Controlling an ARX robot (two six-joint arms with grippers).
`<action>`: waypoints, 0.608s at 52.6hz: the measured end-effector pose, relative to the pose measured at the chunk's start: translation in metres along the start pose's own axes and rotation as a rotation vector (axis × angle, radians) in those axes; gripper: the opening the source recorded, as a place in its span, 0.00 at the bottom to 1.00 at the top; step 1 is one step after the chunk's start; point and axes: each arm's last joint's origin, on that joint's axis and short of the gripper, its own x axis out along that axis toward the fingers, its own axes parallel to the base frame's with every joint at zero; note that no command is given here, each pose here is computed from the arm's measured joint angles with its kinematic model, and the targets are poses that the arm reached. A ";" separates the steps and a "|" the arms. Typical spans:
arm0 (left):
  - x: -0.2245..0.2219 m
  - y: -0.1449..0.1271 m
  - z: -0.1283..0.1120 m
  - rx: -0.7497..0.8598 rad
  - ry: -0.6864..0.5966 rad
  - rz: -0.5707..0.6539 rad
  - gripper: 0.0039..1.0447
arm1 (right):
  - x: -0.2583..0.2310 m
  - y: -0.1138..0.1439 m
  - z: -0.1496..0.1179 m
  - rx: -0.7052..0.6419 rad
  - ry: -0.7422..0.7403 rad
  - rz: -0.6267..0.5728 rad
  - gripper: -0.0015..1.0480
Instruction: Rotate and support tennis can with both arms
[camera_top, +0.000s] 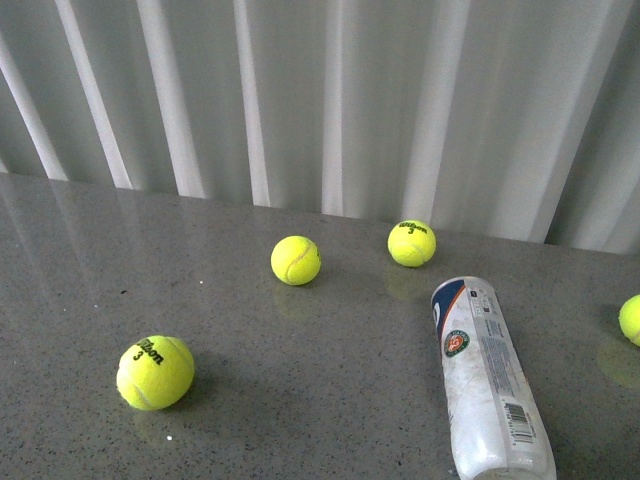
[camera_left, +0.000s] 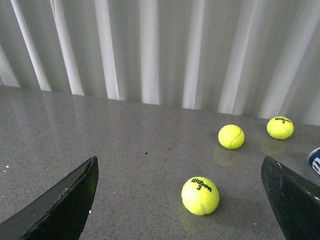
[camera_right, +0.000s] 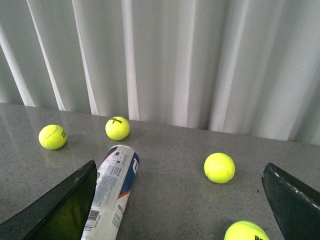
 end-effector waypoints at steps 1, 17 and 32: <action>0.000 0.000 0.000 0.000 0.000 0.000 0.94 | 0.000 0.000 0.000 0.000 0.000 0.000 0.93; 0.000 0.000 0.000 0.000 0.000 0.000 0.94 | 0.000 0.000 0.000 0.000 0.000 0.000 0.93; 0.000 0.000 0.000 0.000 0.000 0.000 0.94 | 0.000 0.000 0.000 0.000 0.000 0.000 0.93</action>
